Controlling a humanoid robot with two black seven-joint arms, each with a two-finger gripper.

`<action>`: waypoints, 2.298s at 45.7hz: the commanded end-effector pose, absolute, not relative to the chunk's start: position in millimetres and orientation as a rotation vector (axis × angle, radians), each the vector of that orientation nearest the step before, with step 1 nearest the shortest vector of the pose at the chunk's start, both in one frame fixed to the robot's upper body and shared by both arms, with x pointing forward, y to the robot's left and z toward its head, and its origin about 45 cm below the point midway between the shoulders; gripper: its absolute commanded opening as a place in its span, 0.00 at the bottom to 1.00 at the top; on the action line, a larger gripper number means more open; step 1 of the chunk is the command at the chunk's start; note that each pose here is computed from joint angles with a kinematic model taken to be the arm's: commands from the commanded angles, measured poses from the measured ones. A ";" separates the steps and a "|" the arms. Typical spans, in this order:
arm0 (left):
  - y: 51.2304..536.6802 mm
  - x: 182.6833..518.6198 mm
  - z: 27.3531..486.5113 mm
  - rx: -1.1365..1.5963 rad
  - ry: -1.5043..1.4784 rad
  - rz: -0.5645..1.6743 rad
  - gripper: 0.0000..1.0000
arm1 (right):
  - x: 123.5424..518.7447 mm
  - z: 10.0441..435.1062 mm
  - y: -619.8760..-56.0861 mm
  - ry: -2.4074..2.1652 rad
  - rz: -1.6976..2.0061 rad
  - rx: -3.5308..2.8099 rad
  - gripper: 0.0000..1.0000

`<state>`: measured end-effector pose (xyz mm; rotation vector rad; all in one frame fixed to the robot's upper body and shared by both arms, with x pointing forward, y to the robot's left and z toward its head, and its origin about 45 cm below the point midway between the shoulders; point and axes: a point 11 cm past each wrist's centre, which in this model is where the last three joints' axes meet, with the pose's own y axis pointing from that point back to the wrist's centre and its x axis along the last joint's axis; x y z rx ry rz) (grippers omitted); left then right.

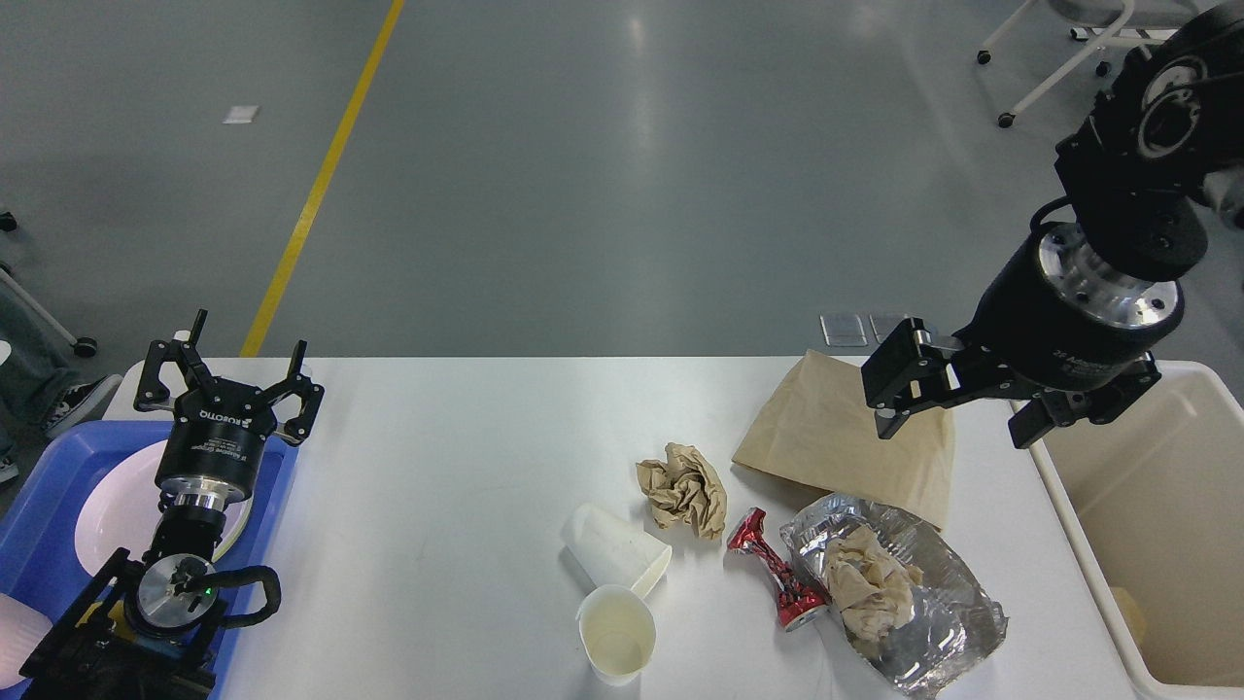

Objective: Tidy desktop
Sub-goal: 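Lower the right gripper onto the silver foil wrapper and grasp it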

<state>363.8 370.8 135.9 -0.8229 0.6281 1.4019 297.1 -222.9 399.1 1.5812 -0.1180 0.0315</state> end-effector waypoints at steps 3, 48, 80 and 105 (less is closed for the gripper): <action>370.7 363.8 135.8 -0.822 0.629 1.402 0.96 | 299.5 391.6 -232.9 -0.149 0.007 1.583 1.00; 370.8 363.8 135.9 -0.823 0.628 1.402 0.96 | 264.9 205.2 -389.4 -0.688 -0.515 1.453 0.98; 370.7 363.8 135.8 -0.822 0.629 1.402 0.96 | 217.4 94.9 -365.8 -0.783 -0.721 1.409 1.00; 370.8 363.8 135.9 -0.823 0.628 1.402 0.96 | 220.4 67.9 -350.8 -0.825 -0.797 1.412 0.11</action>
